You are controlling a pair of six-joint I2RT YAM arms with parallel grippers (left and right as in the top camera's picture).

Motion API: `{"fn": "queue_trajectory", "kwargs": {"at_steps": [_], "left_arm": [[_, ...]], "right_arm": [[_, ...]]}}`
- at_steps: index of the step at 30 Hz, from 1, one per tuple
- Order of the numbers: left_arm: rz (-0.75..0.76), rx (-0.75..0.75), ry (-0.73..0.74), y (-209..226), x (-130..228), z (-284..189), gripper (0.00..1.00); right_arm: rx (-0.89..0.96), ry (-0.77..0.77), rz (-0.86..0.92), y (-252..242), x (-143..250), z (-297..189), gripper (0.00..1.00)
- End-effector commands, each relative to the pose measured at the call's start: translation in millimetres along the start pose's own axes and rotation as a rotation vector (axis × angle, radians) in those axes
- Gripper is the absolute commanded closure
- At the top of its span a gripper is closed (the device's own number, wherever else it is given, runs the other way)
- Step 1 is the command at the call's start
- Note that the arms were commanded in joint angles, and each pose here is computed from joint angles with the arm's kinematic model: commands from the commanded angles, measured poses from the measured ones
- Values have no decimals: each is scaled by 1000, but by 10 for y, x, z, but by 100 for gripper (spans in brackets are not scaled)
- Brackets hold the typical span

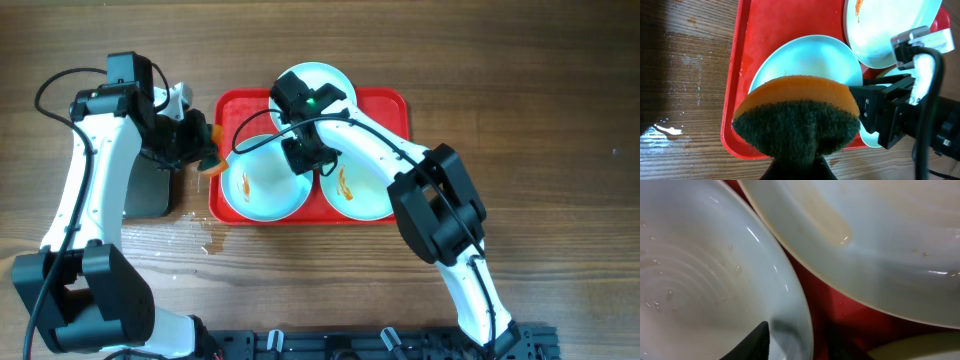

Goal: Clean dirty plates on tray and stack at the side
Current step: 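Scrub the front-left plate with the sponge in the left gripper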

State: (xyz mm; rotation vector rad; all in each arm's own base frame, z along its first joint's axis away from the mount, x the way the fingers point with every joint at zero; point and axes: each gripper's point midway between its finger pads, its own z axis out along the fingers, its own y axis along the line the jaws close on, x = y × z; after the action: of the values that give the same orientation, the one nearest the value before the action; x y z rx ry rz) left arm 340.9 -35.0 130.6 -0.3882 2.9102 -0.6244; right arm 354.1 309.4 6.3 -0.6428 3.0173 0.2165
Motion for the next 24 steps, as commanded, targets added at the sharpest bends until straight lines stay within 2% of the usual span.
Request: {"fn": "queue_trajectory", "kwargs": {"at_steps": [1, 7, 12, 14, 24], "left_arm": [[21, -3, 10, 7, 16, 37, 96], [30, -2, 16, -20, 36, 61, 96], [72, -1, 47, -54, 183, 333, 96], [80, -1, 59, -30, 260, 472, 96], [23, 32, 7, -12, 410, 1026, 96]], "right_arm": [[-25, 40, 17, 83, 94, 127, 69], [-47, 48, 81, 205, 127, 138, 81], [-65, 59, 192, 245, 138, 136, 82], [-65, 58, 234, 246, 133, 136, 95], [-71, 74, 256, 260, 166, 133, 96]]}}
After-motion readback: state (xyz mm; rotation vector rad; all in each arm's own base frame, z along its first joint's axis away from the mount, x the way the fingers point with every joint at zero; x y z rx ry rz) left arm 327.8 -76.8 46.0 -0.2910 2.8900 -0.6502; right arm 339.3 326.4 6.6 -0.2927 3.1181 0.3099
